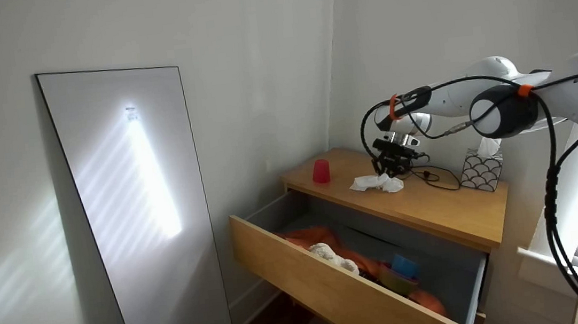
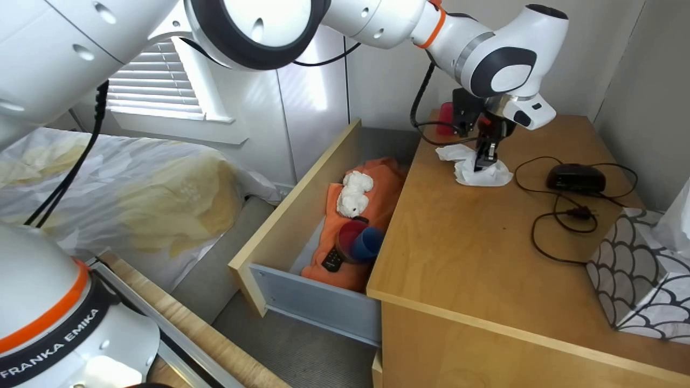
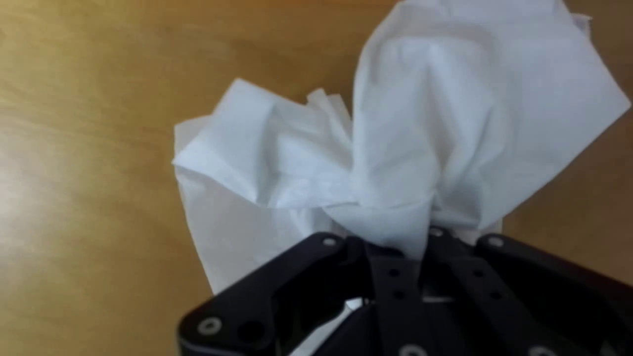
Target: Crumple the paper towels together
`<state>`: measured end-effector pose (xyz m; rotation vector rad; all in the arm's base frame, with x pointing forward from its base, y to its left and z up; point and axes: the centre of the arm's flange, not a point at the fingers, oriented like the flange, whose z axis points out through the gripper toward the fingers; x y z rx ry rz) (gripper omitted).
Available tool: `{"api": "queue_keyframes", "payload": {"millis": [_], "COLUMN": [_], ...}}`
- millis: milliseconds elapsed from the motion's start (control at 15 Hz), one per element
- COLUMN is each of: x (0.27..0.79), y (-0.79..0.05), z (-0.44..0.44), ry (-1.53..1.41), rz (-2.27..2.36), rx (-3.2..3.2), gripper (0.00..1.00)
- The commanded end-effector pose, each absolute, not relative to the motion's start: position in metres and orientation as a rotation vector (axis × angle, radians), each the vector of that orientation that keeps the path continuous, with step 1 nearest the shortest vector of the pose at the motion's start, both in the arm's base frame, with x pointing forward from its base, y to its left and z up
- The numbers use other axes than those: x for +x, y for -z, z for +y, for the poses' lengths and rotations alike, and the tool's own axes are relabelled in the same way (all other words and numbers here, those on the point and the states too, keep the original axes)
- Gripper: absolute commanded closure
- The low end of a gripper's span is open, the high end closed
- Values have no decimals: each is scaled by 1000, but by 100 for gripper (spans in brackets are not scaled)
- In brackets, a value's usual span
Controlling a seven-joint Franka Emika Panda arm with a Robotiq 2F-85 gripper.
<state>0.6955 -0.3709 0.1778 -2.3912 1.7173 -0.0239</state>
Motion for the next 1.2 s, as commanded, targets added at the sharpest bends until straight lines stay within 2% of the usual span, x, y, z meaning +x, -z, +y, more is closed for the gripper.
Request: {"api": "queue_keyframes", "payload": {"millis": [0, 733, 800, 867, 933, 1000, 1133], "x": [699, 724, 724, 726, 727, 728, 729], "y": [-169, -153, -153, -151, -150, -150, -148], "z": [-358, -321, -320, -319, -318, -317, -315], "ry": [165, 150, 144, 125, 87, 77, 60], "rz": [1866, 1700, 1682, 1654, 1623, 1600, 1577], "rx": [-2487, -2789, -2798, -2797, -2787, -2793, -2813], "gripper": [98, 98, 86, 97, 95, 99, 98]}}
